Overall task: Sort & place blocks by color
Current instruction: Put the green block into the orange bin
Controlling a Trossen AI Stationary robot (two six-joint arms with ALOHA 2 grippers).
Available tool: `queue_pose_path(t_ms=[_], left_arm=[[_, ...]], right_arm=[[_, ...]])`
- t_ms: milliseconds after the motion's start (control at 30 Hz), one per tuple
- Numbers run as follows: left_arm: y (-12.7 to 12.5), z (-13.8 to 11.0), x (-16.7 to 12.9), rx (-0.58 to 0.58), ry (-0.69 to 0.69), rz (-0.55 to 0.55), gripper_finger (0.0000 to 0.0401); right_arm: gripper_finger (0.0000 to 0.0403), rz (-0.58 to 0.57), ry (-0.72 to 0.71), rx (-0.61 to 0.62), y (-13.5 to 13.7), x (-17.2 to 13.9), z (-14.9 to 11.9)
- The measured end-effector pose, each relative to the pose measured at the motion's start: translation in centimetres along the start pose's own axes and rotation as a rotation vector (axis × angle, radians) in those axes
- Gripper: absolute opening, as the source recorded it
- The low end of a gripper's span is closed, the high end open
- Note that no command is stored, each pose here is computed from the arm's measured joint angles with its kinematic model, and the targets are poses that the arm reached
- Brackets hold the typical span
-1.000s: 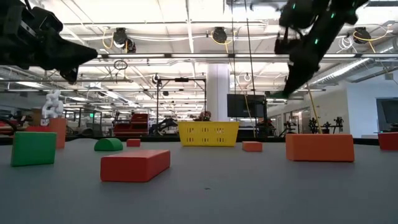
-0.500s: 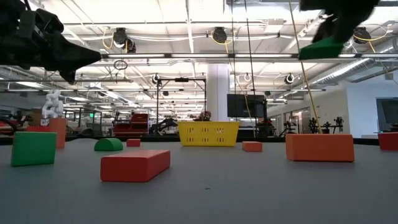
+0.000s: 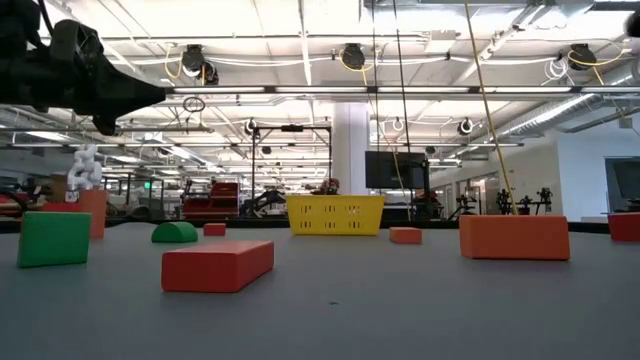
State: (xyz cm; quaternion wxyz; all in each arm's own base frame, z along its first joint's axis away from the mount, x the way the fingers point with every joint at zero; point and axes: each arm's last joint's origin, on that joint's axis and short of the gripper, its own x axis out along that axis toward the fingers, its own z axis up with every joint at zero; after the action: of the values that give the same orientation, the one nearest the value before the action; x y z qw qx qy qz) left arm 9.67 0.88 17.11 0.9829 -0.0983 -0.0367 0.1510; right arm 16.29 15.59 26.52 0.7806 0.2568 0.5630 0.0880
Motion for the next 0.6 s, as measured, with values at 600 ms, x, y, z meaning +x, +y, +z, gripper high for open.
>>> queue_pose_path(t_ms=[600], left_arm=[[-0.1,-0.7,0.4,-0.14,0.083,-0.019,0.0033]], right_arm=[[0.0123,-0.052,0.104,0.067,2.8,5.7,-3.2]])
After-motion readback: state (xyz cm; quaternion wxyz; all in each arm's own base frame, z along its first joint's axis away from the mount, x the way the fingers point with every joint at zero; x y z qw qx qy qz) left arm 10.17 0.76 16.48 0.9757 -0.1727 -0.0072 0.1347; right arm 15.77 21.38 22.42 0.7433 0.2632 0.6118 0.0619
